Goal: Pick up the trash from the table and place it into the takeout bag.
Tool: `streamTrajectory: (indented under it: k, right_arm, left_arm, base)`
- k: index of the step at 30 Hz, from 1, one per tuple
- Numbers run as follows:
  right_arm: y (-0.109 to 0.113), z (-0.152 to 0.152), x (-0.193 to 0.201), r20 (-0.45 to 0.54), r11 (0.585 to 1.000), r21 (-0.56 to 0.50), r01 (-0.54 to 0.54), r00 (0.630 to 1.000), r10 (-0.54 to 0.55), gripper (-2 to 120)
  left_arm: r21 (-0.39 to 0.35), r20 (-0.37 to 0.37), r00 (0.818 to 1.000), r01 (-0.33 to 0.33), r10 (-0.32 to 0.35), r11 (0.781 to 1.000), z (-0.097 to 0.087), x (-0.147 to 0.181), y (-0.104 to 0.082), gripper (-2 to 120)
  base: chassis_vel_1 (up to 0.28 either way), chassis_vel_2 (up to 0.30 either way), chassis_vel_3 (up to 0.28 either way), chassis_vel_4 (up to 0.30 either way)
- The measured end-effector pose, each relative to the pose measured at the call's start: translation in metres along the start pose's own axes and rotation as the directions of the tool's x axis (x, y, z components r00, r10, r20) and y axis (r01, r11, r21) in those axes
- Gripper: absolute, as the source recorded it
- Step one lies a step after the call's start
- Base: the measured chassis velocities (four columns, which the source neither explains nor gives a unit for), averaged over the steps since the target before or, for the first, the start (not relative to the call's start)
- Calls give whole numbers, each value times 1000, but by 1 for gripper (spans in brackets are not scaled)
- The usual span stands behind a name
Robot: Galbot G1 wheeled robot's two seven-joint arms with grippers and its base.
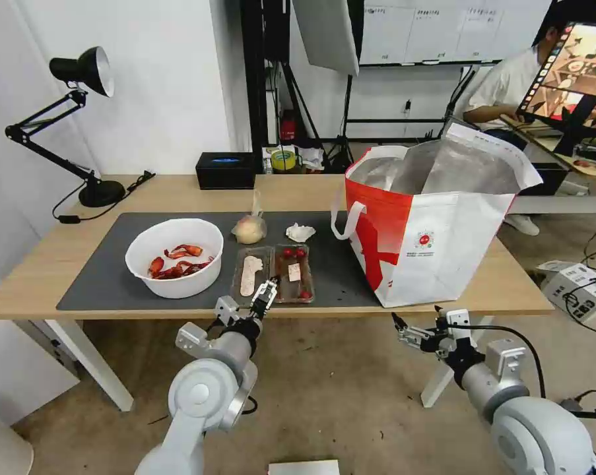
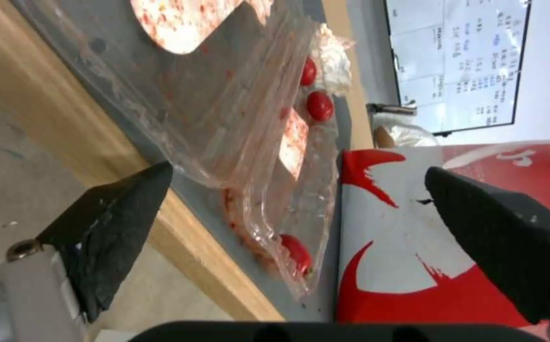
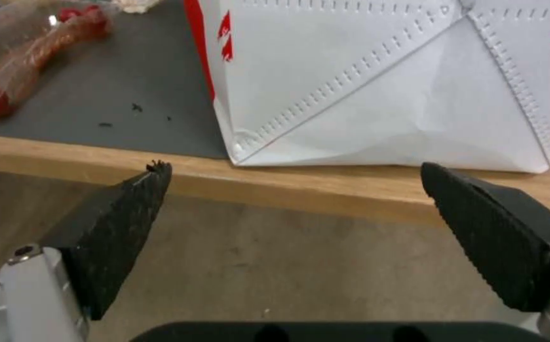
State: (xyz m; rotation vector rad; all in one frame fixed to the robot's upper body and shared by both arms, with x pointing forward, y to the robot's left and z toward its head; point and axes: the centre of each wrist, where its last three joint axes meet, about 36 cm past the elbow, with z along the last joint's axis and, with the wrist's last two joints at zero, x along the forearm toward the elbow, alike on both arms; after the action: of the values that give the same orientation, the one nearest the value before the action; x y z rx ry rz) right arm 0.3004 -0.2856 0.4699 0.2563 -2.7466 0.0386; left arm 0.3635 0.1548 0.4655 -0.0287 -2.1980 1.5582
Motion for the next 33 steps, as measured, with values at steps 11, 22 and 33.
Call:
streamTrajectory:
  k: [11, 22, 33]
  right_arm:
    - [1, 2, 3, -6, 1000, -1, -3, 1000, 3, 100]
    - [3, 6, 5, -13, 1000, -2, -10, 1000, 10, 100]
    - [5, 9, 8, -18, 1000, -8, -11, 1000, 11, 100]
  left_arm:
    - [16, 7, 1000, -1, 1, 1000, -2, -6, 2, 100]
    - [45, 39, 999, -30, 28, 999, -3, -10, 0, 100]
    - [73, 86, 993, -83, 77, 994, -5, -14, -1, 100]
  base:
    - [0, 0, 0, 0]
    - [0, 0, 0, 0]
    - [0, 0, 0, 0]
